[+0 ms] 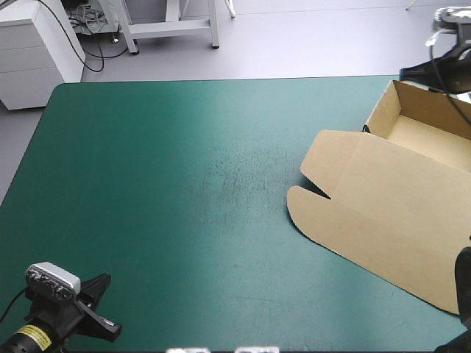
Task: Fold the box
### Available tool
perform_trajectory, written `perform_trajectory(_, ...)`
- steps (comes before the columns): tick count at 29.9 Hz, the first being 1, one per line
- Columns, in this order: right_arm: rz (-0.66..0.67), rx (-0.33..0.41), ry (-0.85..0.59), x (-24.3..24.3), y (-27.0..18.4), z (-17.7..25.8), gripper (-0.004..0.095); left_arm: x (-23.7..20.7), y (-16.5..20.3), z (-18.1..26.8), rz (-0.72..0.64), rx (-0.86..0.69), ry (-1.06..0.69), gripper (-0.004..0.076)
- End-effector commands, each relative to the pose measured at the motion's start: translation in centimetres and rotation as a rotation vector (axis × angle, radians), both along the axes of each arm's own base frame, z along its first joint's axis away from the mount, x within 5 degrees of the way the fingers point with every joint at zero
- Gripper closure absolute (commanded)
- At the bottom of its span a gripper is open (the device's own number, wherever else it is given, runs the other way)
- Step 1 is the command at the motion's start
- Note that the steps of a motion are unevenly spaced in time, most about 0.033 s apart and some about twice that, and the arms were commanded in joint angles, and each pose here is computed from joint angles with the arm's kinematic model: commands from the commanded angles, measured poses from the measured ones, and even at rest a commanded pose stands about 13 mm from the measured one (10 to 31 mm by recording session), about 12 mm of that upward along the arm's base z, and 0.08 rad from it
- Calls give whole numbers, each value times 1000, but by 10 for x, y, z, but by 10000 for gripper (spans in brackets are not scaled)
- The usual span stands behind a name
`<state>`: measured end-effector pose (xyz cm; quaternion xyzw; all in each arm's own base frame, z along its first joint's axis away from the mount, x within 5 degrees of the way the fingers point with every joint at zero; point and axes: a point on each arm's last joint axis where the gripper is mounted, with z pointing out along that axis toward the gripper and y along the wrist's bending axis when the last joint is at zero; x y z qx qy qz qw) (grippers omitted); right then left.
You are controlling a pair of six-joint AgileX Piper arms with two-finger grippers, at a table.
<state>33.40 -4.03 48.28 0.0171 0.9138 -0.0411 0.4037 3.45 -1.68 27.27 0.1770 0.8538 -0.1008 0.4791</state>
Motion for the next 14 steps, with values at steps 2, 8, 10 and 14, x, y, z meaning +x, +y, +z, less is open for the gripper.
perform_trajectory(2, 171, -19, -39, -45, 51, 18, 922, 3, -1, 12, 4, -39, -74, 732)
perform_trajectory(8, 351, -33, -16, -80, 97, -2, 924, 3, -1, 12, 4, -39, -74, 732)
perform_trajectory(10, 398, -18, -45, -92, 107, -9, 924, 3, -1, 12, 4, -39, -74, 732)
perform_trajectory(14, 473, 8, -85, -118, 118, -29, 924, 3, -1, 12, 4, -39, -74, 732)
